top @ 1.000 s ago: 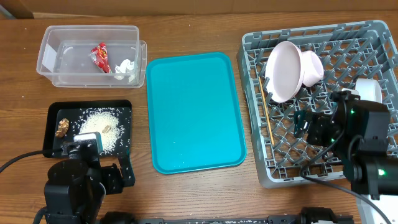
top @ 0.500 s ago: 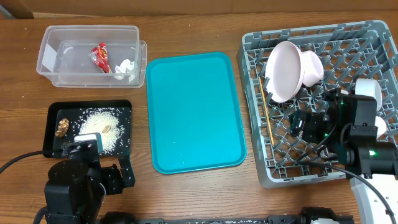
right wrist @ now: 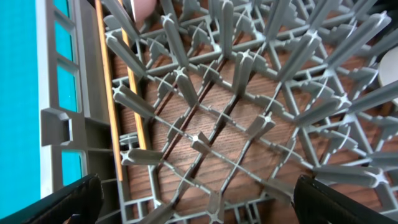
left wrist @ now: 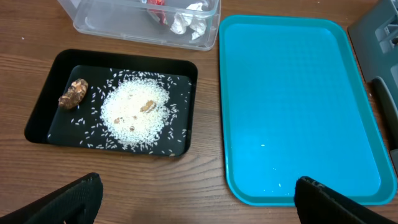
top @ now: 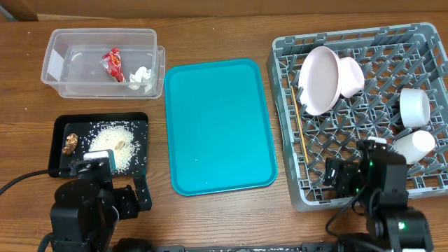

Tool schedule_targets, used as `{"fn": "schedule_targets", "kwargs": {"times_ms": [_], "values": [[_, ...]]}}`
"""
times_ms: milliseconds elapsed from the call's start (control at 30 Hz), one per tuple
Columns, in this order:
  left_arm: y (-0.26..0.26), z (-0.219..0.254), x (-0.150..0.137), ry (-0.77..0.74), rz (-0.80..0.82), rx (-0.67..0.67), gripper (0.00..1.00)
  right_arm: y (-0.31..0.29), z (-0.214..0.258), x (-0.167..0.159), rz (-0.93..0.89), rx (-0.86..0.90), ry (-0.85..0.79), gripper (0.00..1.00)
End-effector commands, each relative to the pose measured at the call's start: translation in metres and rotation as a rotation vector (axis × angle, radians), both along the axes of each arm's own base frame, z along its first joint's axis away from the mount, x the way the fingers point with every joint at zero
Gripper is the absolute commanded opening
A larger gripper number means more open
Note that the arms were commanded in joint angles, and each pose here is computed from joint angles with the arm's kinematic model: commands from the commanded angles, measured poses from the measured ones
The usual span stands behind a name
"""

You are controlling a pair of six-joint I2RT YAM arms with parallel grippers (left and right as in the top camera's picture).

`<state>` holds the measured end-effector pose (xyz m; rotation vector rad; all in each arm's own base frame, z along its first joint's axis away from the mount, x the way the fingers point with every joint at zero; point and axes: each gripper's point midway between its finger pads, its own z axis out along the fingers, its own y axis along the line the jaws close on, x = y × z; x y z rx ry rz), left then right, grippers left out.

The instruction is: Sort waste into correct bins and load items into the dishwasher

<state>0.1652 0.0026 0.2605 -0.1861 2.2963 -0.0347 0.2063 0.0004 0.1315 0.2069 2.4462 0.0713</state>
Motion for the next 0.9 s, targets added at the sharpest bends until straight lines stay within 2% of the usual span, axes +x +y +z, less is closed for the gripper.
{"fn": "schedule_targets", "kwargs": {"times_ms": [0, 267, 600, 867], "values": [[0.002, -0.001, -0.001, -0.002, 0.018, -0.002, 1.00, -0.004, 0.011, 0.000, -0.008, -0.046, -0.094, 1.00], [0.002, -0.001, -0.001, -0.002, 0.018, -0.002, 1.00, 0.008, 0.054, 0.021, 0.032, -0.001, -0.376, 1.00], [0.002, -0.001, -0.001, -0.002, 0.018, -0.002, 1.00, 0.023, 0.074, 0.040, 0.108, 0.066, -0.679, 1.00], [0.002, -0.001, -0.001, -0.002, 0.018, -0.002, 1.00, 0.018, 0.091, 0.038, 0.093, 0.049, -0.985, 1.00]]}}
